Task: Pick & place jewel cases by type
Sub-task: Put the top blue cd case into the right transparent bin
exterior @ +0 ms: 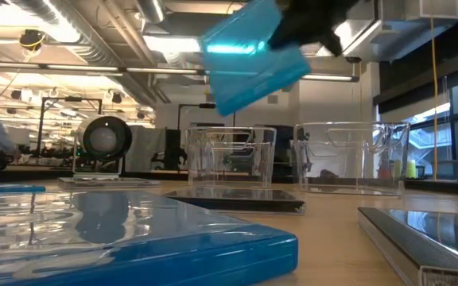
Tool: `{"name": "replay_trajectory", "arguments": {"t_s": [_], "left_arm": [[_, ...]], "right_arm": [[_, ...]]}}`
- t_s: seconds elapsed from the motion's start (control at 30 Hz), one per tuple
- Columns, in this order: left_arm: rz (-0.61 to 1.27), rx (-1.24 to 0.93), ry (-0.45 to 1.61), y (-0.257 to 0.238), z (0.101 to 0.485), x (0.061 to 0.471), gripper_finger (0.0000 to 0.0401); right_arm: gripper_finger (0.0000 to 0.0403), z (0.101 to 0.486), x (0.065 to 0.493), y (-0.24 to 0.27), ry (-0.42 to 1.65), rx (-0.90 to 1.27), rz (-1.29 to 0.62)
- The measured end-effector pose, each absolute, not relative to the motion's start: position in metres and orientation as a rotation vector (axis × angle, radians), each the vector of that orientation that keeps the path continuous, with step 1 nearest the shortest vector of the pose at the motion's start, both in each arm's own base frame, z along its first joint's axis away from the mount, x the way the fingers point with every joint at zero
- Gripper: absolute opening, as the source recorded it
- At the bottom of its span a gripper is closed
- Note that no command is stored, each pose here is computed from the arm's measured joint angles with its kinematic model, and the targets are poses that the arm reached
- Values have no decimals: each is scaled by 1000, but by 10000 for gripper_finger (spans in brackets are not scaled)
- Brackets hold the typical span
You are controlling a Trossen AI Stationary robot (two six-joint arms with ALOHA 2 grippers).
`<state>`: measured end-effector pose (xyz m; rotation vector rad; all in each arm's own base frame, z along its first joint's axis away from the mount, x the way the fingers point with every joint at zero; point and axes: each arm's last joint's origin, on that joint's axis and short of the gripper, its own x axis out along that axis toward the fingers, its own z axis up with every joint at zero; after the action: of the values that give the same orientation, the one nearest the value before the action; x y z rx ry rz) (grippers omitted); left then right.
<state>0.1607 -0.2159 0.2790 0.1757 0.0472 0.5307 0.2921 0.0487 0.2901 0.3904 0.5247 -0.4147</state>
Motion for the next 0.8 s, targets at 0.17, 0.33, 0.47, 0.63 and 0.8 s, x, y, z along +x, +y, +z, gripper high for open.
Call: {"name": "replay_trajectory", "arguments": {"t_s": [0.17,0.33,0.47,0.63,0.8], "left_arm": [[531,178,48,-216,279,161,239],[532,178,48,-216,279,161,239],[536,178,48,-215,279,162,239],[558,178,51,-211,279,167,239],[582,172,72,-206,279,173,239]], "right_arm": [[46,316,248,27,531,543,-517],[46,316,211,9,597,625,-770],[46,307,197,1,661,701,-937],[46,292,196,-6,673,791,-1003],[46,276,199,-13,652,853,-1013]]}}
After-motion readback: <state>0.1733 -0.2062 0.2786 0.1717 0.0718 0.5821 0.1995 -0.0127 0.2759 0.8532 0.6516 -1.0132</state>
